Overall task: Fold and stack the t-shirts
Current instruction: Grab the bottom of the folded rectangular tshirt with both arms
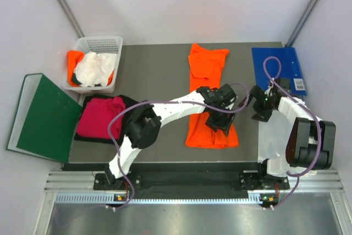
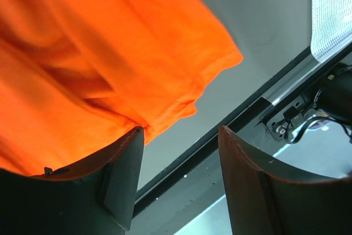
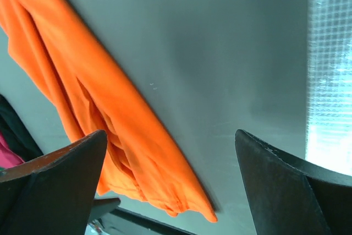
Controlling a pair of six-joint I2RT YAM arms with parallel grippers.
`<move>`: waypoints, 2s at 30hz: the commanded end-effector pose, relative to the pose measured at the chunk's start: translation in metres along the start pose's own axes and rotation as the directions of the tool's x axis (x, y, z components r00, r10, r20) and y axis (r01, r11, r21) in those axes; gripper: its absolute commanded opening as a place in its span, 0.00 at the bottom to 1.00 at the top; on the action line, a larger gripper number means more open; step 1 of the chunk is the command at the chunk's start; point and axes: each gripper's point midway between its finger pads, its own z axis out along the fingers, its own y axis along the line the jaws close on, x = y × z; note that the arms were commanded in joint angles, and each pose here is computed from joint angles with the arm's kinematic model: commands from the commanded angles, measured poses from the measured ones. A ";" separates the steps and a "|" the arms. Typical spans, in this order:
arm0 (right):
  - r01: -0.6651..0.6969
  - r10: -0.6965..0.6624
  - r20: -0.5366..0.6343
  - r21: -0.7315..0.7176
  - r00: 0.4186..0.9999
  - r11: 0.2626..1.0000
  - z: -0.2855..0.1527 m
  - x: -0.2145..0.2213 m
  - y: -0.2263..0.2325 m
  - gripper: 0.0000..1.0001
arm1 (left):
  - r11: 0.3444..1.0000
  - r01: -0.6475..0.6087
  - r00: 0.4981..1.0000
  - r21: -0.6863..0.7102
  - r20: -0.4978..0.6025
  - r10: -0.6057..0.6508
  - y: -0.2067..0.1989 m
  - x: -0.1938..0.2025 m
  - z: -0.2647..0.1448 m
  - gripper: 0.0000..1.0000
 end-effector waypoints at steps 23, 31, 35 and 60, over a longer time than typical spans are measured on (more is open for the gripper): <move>-0.119 0.121 0.031 -0.072 0.992 0.990 -0.014 -0.015 -0.034 1.00 | 0.968 -0.195 0.981 -0.159 -0.049 0.190 -0.012 0.012 0.046 0.55; -0.125 0.128 0.026 -0.080 0.991 0.989 -0.013 -0.015 -0.035 1.00 | 0.955 -0.201 0.980 -0.219 -0.049 0.195 0.002 0.012 0.052 0.54; -0.125 0.127 0.024 -0.082 0.992 0.989 -0.013 -0.014 -0.036 0.99 | 0.954 -0.197 0.980 -0.227 -0.036 0.194 0.003 0.010 0.050 0.32; -0.140 0.139 -0.013 -0.107 0.990 0.984 -0.005 0.002 -0.039 1.00 | 0.950 -0.161 0.982 -0.266 0.050 0.181 0.004 -0.009 0.034 0.42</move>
